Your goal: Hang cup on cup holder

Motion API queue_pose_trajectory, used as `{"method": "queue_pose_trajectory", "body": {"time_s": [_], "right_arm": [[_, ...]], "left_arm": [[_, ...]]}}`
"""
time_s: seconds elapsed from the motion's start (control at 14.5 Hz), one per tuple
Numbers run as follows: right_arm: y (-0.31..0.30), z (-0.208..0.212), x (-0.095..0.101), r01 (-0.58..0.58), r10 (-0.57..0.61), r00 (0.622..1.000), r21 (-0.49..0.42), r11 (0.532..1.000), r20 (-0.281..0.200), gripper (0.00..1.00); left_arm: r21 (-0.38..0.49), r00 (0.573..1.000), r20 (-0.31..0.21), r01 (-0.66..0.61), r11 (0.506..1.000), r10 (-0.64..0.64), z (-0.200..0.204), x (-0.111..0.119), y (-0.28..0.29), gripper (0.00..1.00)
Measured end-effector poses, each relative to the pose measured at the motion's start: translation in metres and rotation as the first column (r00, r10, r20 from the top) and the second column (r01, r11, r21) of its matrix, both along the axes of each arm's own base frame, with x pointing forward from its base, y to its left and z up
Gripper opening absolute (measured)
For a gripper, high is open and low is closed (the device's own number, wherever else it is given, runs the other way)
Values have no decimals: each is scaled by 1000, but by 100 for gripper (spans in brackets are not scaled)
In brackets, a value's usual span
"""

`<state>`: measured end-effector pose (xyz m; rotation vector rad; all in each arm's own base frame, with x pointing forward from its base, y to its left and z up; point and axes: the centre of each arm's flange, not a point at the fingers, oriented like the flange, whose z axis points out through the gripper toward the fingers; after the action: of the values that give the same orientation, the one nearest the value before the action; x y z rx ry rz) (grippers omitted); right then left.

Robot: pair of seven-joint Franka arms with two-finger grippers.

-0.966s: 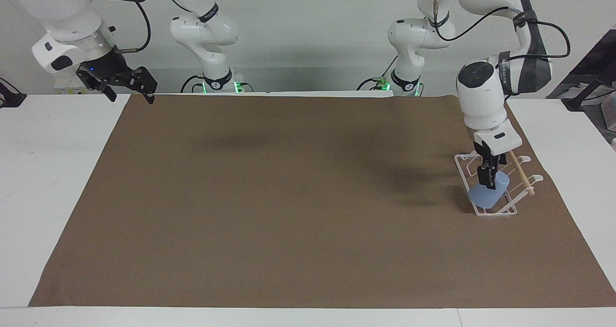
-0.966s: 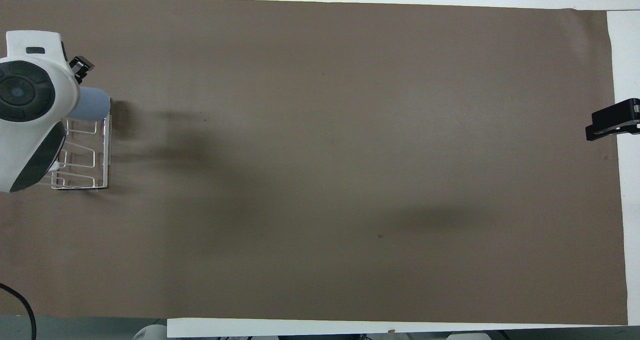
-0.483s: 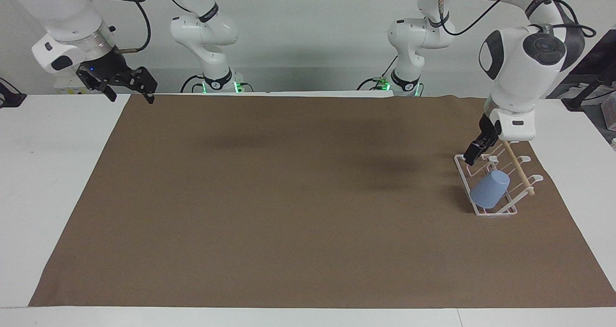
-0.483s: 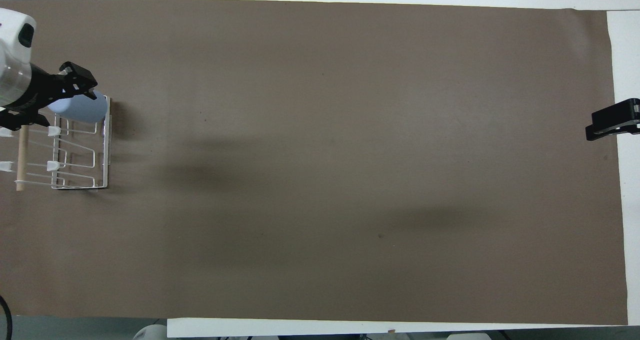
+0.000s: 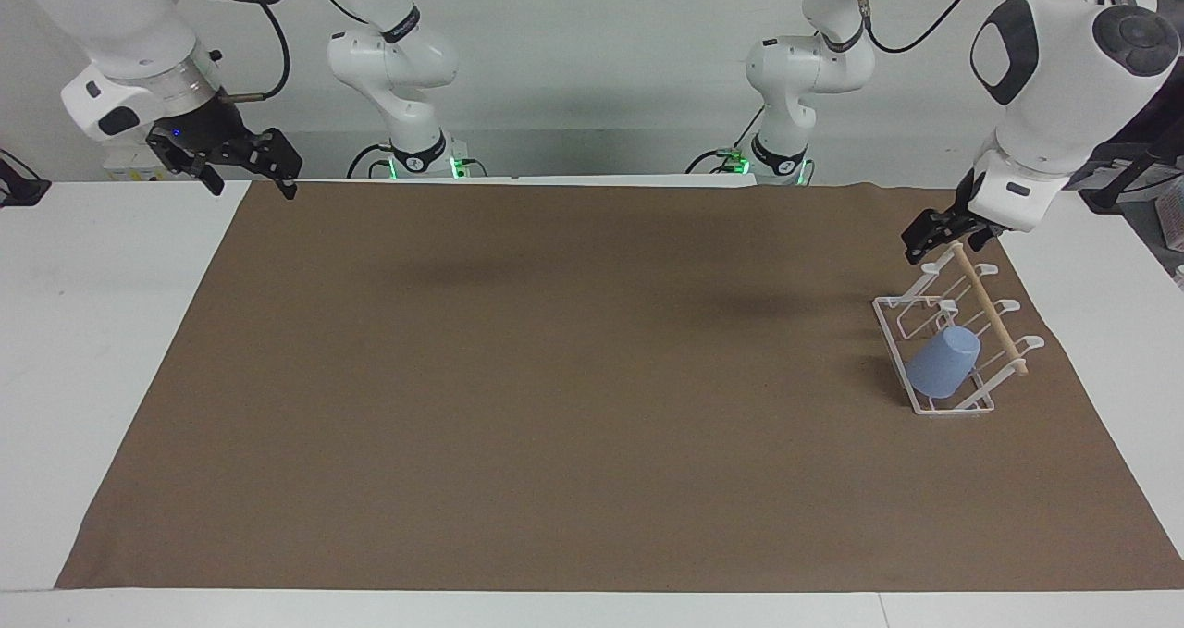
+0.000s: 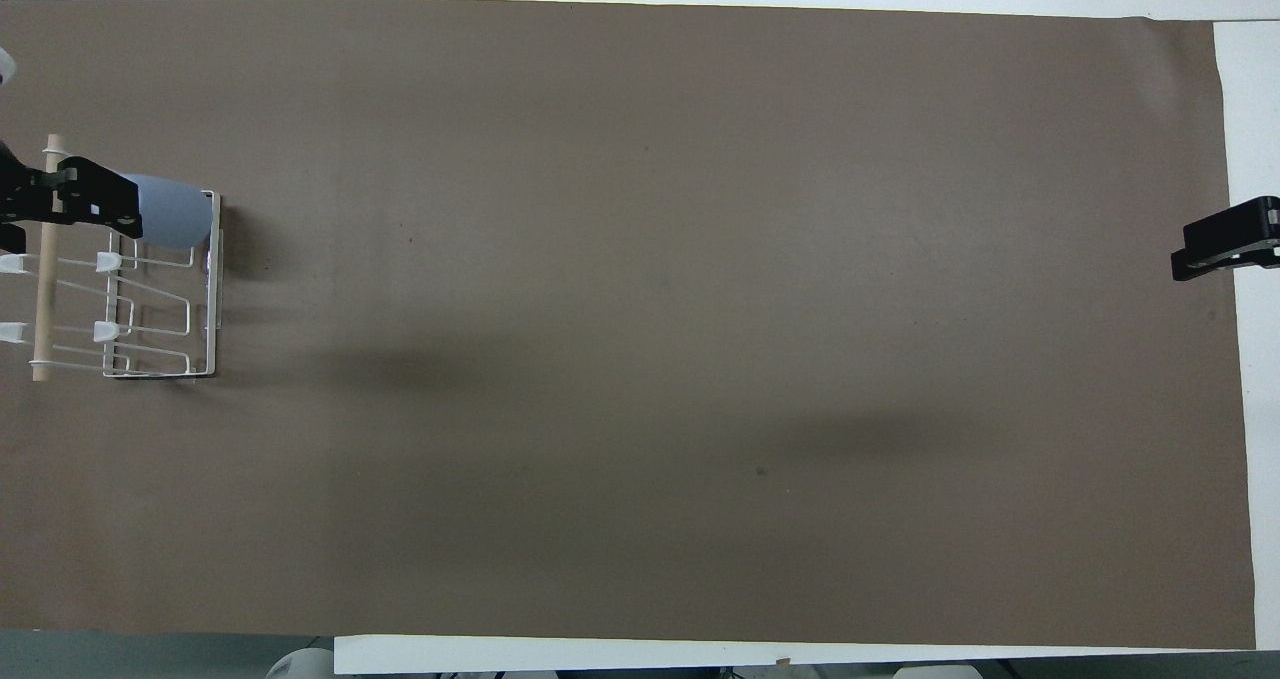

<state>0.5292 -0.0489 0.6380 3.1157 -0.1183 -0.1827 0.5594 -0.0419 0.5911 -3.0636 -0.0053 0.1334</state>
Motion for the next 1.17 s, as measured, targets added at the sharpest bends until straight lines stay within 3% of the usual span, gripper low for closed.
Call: {"method": "queue_pose_trajectory", "body": {"time_s": [0.48,0.9,1.17], "right_arm": [[0,0,0,0,0,1000,0,1000,1,100],[0,0,0,0,0,1000,0,1000,1,100],[0,0,0,0,0,1000,0,1000,1,100]], "left_arm": [[-33,997,68,24,999,-22,58,-11,4,100],[-55,994,104,23,998,-17,35,-21,3,100],[-59,991,136,23,998,-15,46,-30,4,100]]}}
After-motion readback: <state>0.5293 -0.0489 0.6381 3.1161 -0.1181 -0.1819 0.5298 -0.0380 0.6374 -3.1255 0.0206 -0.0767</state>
